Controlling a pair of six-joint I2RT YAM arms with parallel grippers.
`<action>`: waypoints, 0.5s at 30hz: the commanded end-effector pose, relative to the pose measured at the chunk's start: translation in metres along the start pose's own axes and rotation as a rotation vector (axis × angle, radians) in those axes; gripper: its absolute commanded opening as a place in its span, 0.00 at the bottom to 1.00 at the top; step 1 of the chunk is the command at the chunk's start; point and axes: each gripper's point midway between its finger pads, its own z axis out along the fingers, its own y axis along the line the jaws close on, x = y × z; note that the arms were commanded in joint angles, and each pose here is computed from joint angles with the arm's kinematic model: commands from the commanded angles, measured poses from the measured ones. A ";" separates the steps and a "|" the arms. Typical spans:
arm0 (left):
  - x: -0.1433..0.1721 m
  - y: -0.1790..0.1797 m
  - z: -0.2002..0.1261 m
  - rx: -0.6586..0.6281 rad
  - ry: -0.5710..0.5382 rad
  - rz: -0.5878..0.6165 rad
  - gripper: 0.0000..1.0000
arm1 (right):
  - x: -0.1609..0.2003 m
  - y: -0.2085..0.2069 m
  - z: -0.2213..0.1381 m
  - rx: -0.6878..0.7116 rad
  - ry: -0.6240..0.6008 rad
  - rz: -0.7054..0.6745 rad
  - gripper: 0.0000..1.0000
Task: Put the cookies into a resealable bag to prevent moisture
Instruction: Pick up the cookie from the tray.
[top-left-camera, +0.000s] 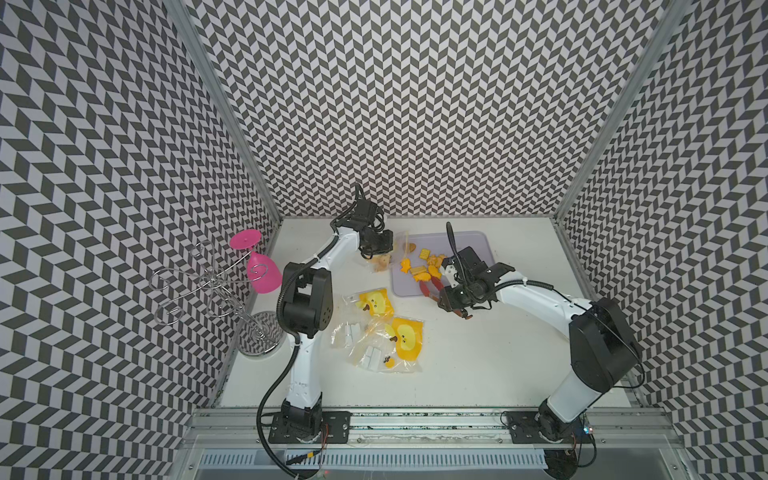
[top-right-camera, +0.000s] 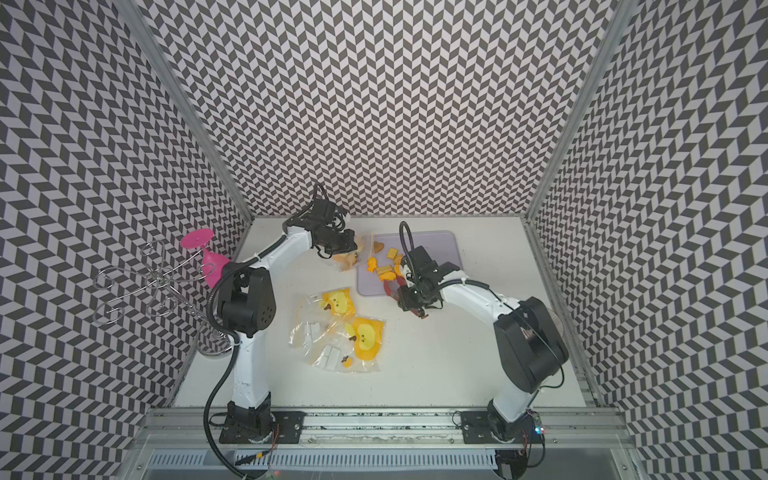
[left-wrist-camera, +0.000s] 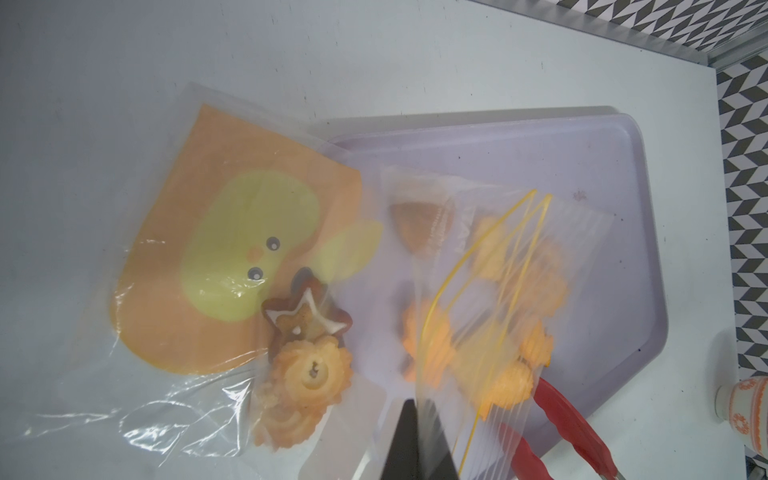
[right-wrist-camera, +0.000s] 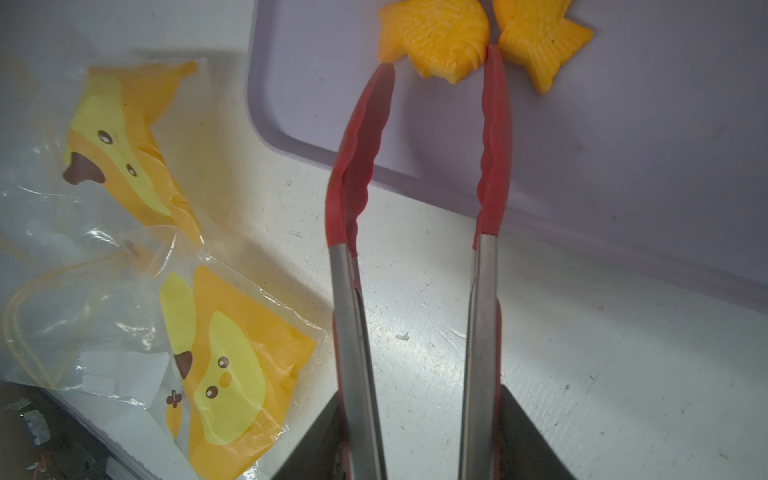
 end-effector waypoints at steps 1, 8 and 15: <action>-0.012 -0.007 -0.017 0.011 -0.045 0.015 0.00 | -0.020 0.003 0.004 -0.011 -0.061 -0.029 0.50; -0.011 -0.007 -0.017 0.009 -0.044 0.015 0.00 | -0.025 -0.002 0.012 0.009 -0.059 -0.028 0.53; -0.011 -0.007 -0.016 0.010 -0.042 0.014 0.00 | -0.036 0.000 0.015 -0.002 -0.072 -0.024 0.56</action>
